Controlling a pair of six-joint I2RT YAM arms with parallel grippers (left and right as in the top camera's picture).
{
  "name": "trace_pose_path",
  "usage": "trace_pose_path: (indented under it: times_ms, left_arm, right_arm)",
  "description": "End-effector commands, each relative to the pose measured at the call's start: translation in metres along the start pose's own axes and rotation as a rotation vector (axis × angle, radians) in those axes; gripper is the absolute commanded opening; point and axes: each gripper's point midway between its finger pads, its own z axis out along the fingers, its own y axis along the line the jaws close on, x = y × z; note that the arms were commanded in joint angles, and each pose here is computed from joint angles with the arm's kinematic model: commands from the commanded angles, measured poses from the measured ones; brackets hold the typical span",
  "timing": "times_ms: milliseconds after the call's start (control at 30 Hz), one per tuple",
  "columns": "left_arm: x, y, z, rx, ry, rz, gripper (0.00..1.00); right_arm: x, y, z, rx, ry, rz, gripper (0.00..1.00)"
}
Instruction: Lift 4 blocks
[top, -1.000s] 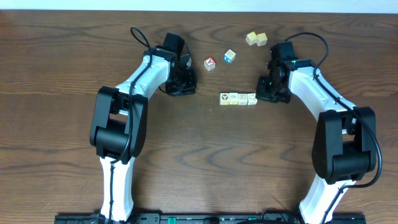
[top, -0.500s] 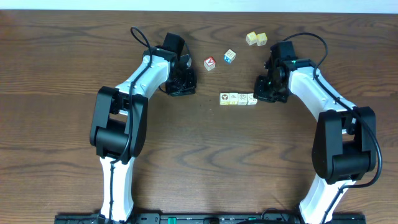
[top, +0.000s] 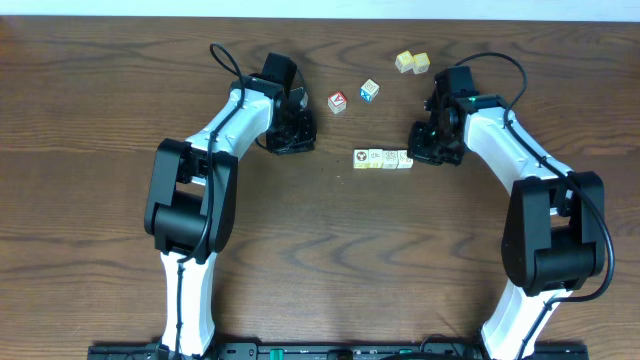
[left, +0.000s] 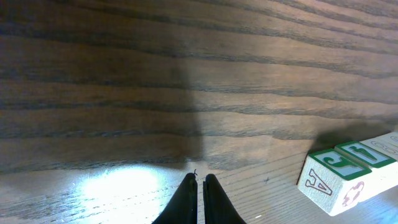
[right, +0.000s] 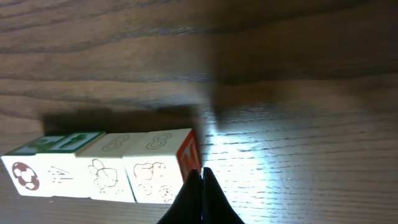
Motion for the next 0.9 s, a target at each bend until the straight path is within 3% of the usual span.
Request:
trace_pose_path:
  times_ms: [0, 867]
  left_arm:
    - [0.002, 0.000, -0.004, 0.001, 0.001, 0.014, 0.07]
    - [0.002, 0.000, -0.004, 0.001, 0.001, 0.014, 0.07]
  right_arm:
    - [0.002, -0.002, 0.001, 0.028, -0.001, -0.002, 0.01]
    - [0.009, 0.008, 0.002, -0.026, 0.030, -0.003, 0.01]
